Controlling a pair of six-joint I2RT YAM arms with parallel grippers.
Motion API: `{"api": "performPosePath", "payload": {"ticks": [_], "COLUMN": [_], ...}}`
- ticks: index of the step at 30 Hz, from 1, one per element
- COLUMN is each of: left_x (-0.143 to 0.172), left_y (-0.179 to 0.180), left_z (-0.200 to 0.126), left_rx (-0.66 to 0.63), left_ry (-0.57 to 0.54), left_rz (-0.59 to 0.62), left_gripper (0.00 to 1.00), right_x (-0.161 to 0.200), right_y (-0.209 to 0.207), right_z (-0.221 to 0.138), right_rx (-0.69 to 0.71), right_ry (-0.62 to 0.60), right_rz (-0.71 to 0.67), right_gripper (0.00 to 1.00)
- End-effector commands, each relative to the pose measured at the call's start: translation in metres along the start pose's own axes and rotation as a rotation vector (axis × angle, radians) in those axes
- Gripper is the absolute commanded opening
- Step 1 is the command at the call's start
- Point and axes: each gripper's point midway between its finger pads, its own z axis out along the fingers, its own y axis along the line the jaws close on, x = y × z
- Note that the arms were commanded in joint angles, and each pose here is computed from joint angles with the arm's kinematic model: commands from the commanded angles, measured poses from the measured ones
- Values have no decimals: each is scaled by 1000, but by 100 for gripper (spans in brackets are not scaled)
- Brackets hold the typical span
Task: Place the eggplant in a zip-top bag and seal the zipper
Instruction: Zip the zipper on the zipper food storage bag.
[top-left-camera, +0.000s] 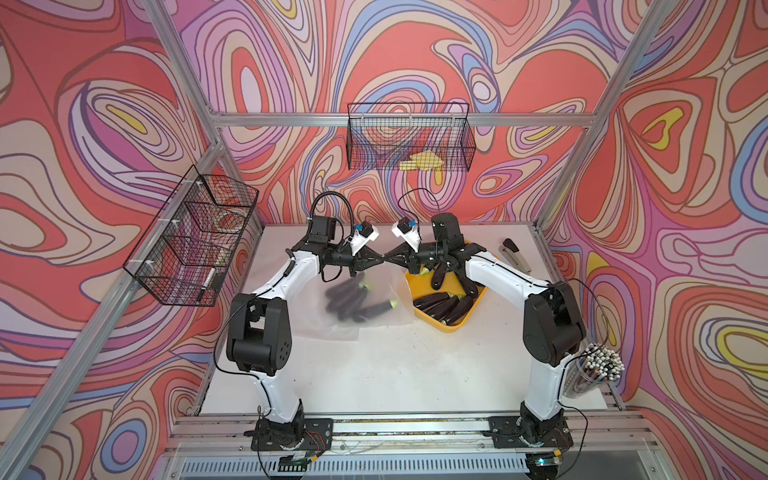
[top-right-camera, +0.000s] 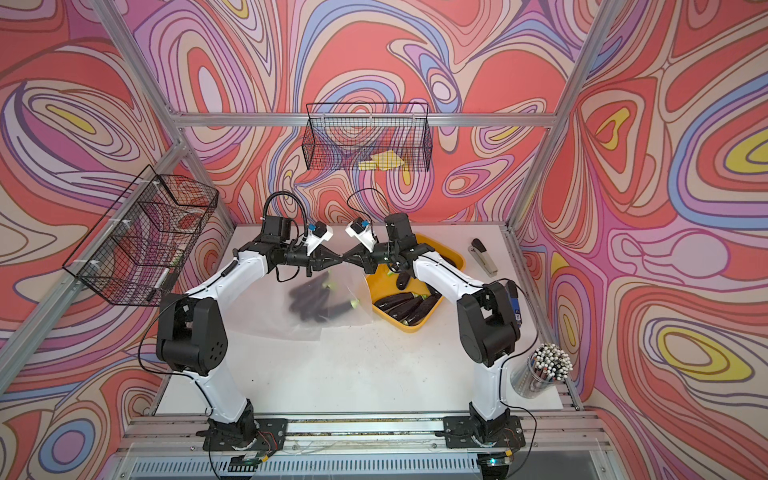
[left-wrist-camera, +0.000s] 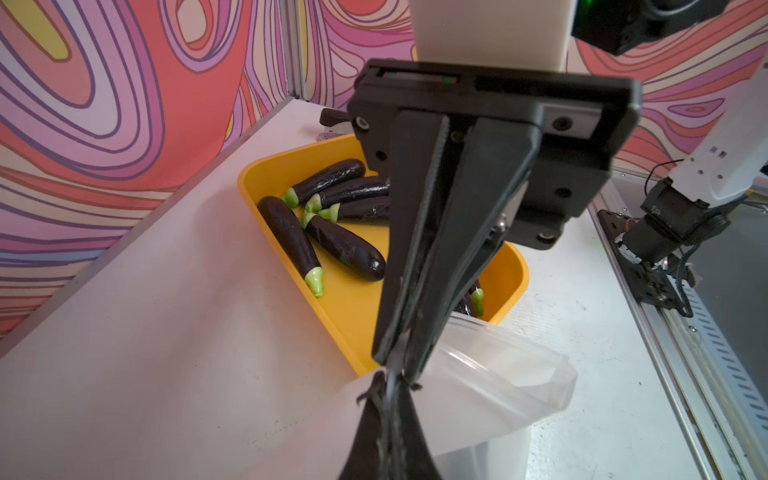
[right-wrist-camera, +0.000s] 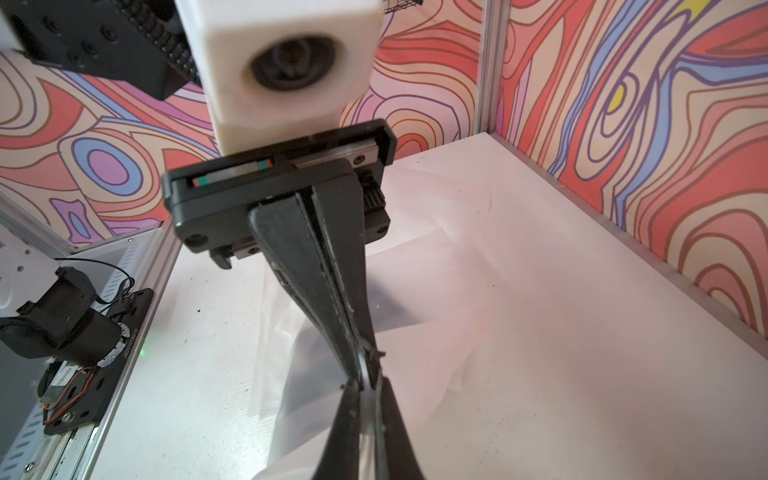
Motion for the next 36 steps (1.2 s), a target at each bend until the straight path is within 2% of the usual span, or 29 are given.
{"api": "performPosePath", "payload": {"ticks": [1,11,15,18,24,36], "left_x": [-41,-48,-43,-40,-43,-40], "left_y": [34,69,76,85,99,109], "left_z": [-27,-49,-55,-62,-83,-97], "left_rx": [-189,-389,-416,-457,-543,-599], "left_ry": [-78,-77,-48,-40,-57,-51], "left_rz": [112,69,61,49,32,28], "left_gripper": [0,0,0,0,0,0], "right_x": [21,27,36,28,39,62], "right_y": [23,34,36,41,43,56], "right_z": [-9,-19,-18,-24,-27,-38], "right_rx": [-37,-23,-25,-19,-3,28], "right_ry": [53,36,52,44,58,72], "right_rz": [135,193,214,204,245,323], "right_gripper": [0,0,0,0,0,0]}}
